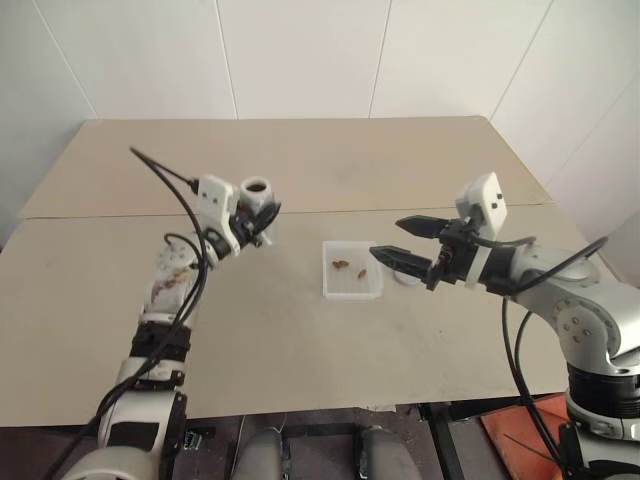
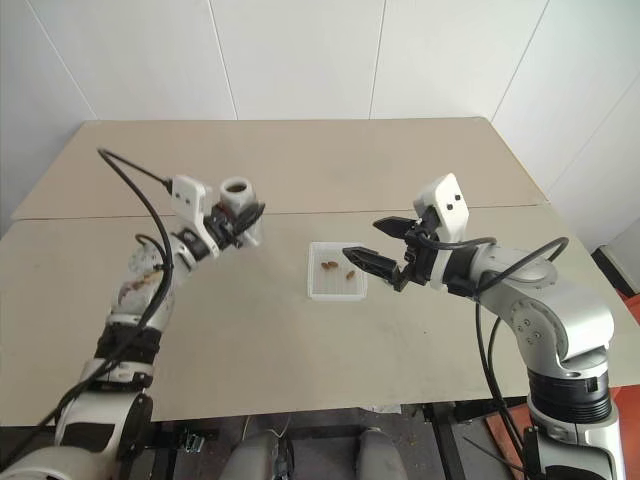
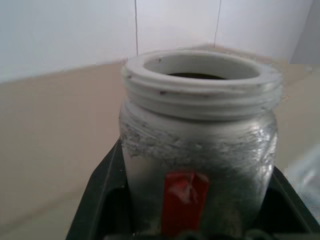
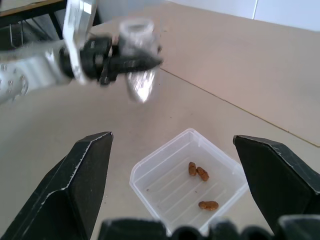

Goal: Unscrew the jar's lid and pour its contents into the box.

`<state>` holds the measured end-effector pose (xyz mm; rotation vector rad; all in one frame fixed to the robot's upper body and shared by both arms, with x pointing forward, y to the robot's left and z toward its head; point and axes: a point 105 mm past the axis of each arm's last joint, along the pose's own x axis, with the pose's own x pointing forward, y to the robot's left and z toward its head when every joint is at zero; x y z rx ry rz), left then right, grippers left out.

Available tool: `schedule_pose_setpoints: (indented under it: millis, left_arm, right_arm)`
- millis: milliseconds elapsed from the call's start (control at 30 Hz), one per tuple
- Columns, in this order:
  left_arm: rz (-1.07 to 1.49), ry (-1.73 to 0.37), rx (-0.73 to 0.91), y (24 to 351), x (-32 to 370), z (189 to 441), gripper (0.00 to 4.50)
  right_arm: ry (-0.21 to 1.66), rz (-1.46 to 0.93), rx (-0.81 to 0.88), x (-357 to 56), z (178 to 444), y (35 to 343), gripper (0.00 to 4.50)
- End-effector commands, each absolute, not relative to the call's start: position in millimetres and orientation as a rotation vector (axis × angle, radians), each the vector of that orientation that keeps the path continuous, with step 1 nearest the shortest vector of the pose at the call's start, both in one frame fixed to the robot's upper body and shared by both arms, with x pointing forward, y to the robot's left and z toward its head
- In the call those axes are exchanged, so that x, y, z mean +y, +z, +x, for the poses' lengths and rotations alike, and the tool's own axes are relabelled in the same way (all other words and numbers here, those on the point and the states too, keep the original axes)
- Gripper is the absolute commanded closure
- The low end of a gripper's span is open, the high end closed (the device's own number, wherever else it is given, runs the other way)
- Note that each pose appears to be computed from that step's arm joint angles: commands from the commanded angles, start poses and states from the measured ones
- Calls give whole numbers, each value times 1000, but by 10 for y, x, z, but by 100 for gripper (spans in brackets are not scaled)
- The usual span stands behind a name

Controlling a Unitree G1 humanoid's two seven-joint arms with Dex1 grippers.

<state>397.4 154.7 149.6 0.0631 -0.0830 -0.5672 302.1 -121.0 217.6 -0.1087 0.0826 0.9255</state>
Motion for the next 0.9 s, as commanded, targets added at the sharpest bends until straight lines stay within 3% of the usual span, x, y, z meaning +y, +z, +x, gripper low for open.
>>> schedule_pose_setpoints:
  millis: [33, 200, 467, 667, 900]
  left_arm:
    - [106, -581, -125, 1498, 1489, 3898, 256]
    - [85, -553, -138, 1307, 1432, 3830, 256]
    - [121, -514, -129, 1294, 1551, 3762, 3]
    - [165, -559, -97, 1352, 1785, 3392, 3]
    - [286, -764, -68, 1774, 2199, 2602, 3]
  right_arm:
    - [913, -160, 17, -1203, 3023, 2304, 2]
    - [915, -168, -1, -1195, 3022, 2355, 2]
    - [929, -185, 5, -1179, 3005, 2360, 0]
    - [910, -250, 33, -1271, 2997, 2302, 0]
    - [937, -341, 38, -1611, 2891, 2211, 0]
